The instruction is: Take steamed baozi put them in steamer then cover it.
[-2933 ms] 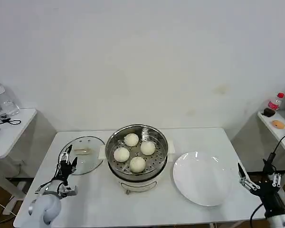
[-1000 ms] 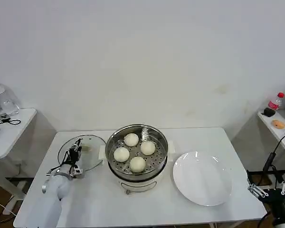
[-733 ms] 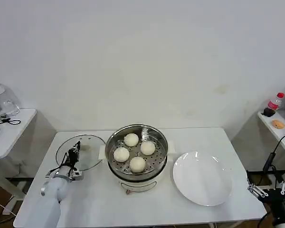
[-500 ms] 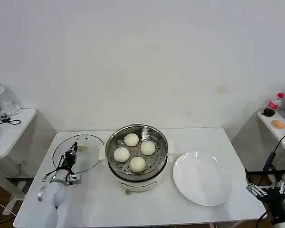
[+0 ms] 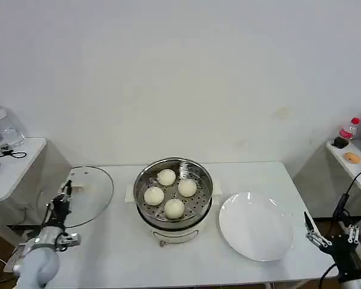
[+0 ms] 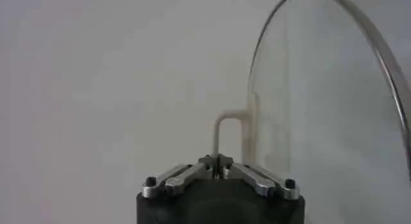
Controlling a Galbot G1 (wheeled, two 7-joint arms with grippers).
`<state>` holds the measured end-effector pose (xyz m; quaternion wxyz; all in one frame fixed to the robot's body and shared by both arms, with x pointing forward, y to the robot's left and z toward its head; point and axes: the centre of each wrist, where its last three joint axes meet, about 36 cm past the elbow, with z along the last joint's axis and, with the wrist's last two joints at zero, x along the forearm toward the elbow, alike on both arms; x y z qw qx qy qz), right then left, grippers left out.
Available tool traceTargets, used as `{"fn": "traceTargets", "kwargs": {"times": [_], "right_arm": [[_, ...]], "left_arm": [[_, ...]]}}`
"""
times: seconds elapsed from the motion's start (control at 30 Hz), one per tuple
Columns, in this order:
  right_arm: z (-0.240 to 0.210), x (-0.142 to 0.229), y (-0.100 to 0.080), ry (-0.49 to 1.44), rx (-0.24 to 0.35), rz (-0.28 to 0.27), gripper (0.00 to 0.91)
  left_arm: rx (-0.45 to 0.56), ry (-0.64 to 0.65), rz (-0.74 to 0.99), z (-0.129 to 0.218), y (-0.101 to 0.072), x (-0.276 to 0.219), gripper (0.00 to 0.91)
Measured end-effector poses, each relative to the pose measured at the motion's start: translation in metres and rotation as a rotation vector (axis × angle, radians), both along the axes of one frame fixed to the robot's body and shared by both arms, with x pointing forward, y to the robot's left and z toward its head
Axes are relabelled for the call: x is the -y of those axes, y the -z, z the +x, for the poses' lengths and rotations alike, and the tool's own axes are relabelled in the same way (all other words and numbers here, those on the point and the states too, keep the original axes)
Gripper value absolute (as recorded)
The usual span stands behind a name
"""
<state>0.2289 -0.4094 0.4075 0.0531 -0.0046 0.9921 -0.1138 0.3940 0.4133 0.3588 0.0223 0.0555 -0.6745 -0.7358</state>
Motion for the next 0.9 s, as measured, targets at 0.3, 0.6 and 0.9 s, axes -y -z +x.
{"fn": "traceTargets", "kwargs": {"times": [0.3,0.6,0.9], "right_arm": [[0.002,-0.006,0.004,-0.015,0.002,-0.009,0.907],[0.001,-0.015,0.008,-0.011,-0.007,-0.022,0.907],[-0.003,-0.023,0.013,-0.004,-0.031,-0.039,0.907]], "left_arm": [[0.038,0.004,-0.003,-0.031,-0.067,0.015,0.000],[0.054,0.066,-0.032,-0.043,-0.114,0.073,0.000],[0.009,0.106,-0.085,-0.034,-0.116,0.138,0.000]]}}
